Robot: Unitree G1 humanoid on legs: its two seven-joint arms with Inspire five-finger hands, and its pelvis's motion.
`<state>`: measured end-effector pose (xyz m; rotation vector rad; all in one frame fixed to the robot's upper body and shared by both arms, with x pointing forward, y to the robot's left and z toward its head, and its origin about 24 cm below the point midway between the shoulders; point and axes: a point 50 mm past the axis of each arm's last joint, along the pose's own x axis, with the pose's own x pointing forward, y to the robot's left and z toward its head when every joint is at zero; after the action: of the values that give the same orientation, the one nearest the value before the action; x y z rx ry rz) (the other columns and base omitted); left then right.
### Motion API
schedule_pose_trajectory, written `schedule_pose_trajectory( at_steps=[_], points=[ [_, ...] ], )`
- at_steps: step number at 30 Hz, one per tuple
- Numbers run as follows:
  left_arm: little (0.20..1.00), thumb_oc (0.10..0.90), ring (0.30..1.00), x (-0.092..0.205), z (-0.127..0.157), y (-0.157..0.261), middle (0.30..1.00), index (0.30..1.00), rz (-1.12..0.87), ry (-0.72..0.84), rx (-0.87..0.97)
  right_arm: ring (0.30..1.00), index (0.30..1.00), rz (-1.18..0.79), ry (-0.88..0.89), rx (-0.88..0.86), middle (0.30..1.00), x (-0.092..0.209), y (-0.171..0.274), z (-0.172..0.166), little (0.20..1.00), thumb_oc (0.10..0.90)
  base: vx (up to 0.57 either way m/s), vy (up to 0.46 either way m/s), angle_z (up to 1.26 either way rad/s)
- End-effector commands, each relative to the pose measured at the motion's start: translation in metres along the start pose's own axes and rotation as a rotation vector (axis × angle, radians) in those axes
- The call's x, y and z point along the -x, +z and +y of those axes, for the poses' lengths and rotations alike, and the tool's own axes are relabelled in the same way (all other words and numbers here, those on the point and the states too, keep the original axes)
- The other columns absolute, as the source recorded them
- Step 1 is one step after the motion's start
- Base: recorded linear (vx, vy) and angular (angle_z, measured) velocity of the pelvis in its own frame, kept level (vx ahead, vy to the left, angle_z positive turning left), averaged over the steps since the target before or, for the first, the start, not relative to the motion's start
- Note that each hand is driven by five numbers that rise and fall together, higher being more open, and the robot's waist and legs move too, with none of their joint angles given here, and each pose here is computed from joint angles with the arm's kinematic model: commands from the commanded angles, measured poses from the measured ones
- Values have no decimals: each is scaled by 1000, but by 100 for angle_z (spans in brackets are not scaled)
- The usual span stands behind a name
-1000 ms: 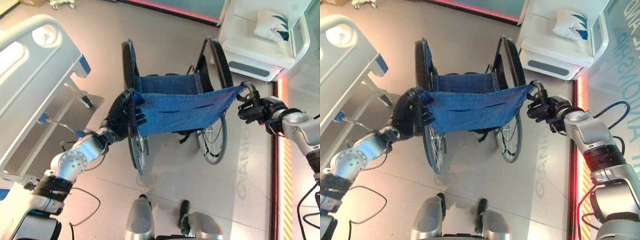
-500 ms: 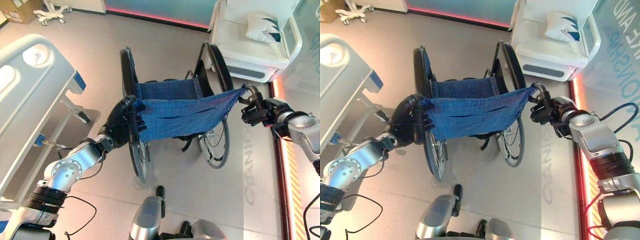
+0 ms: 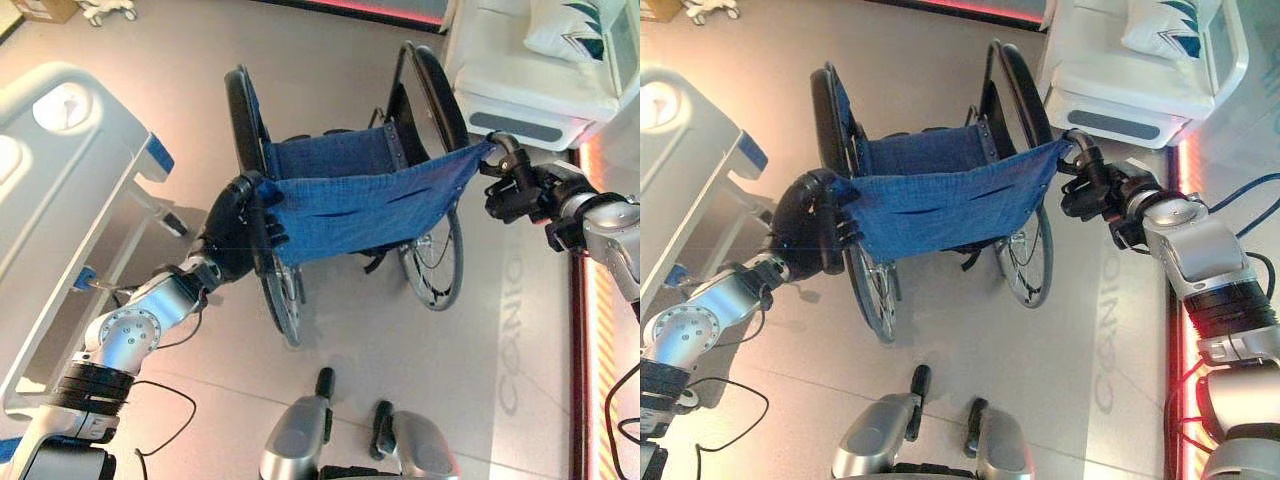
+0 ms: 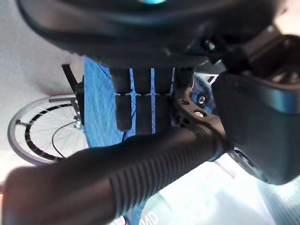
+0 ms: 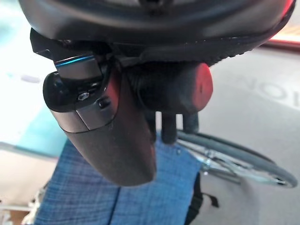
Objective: Push the wheelchair next to the bed
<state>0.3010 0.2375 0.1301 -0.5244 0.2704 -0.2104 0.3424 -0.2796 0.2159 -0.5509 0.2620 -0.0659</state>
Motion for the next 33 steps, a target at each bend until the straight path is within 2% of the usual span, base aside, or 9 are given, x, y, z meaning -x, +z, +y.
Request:
schedule_pose_trajectory(
  at_steps=[1,5,11,16,23,33],
  points=[
    [300,400,300,14,-76,96,300,300,-466,-364,-104,300,300,-219,202,0,300,5,39,40,300,400,580,-193,42],
    [300,400,300,13,-73,92,300,300,-445,-388,-100,300,300,-193,240,-35,300,5,38,37,300,400,545,-151,59],
    [300,400,300,20,-71,79,300,300,-437,-380,-56,300,300,-189,244,19,300,12,30,31,300,400,363,-142,53],
    [300,400,300,18,-67,70,300,300,-424,-348,-53,300,300,-182,275,41,300,12,31,44,300,400,356,-38,-9],
    [300,400,300,19,-60,63,300,300,-401,-338,-63,300,300,-155,277,25,300,5,20,63,300,400,445,89,8],
    [300,400,300,30,-50,74,300,300,-382,-312,-88,300,300,-165,327,4,300,12,0,63,300,400,444,173,-13]
  ],
)
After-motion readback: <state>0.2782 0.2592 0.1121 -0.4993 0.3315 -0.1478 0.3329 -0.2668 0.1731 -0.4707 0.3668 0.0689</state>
